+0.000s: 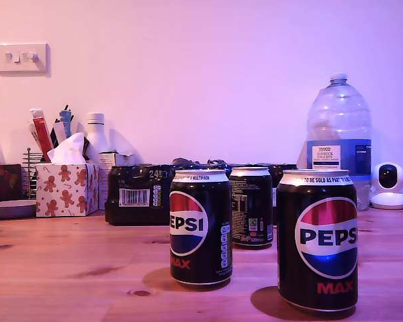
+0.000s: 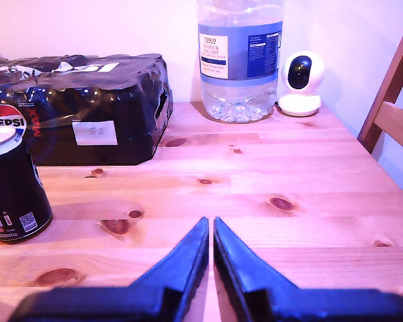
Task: Stack up the Pepsi cans on top of each other
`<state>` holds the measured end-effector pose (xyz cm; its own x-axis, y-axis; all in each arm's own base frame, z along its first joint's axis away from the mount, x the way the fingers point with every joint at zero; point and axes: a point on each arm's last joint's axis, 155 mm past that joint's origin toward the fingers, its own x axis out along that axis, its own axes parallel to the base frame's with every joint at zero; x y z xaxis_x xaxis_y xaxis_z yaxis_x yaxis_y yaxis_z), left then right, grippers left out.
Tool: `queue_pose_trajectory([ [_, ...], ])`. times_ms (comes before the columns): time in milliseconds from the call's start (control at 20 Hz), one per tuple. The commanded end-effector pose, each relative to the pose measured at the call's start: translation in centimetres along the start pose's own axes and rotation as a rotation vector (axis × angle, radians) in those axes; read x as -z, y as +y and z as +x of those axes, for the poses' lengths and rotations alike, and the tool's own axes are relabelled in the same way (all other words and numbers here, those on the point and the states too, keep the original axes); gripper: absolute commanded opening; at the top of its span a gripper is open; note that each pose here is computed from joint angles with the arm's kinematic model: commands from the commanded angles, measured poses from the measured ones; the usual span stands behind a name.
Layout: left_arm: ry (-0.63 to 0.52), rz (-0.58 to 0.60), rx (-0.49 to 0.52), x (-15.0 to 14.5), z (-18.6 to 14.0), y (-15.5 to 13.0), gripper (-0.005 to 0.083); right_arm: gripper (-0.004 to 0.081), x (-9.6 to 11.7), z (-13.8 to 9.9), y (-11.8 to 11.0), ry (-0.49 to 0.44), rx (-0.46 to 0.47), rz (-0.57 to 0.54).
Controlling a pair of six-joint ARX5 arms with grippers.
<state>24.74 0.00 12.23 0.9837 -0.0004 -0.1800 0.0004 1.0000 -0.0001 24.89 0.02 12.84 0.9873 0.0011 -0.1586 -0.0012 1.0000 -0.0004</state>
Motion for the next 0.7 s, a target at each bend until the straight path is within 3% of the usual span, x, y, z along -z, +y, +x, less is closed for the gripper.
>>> queue_pose_trajectory([
  [0,0.027,-0.001,0.004,1.13,0.16,-0.05,-0.0011,-0.0012,0.76,0.07,-0.10,0.019,0.003,0.001],
  [500,0.027,-0.001,0.005,1.12,0.16,-0.07,-0.0011,-0.0012,0.77,0.07,-0.10,0.019,0.003,0.001],
  [650,0.014,-0.005,0.056,0.80,0.14,-1.02,-0.0011,-0.0012,0.14,0.07,0.36,-0.005,-0.022,0.023],
])
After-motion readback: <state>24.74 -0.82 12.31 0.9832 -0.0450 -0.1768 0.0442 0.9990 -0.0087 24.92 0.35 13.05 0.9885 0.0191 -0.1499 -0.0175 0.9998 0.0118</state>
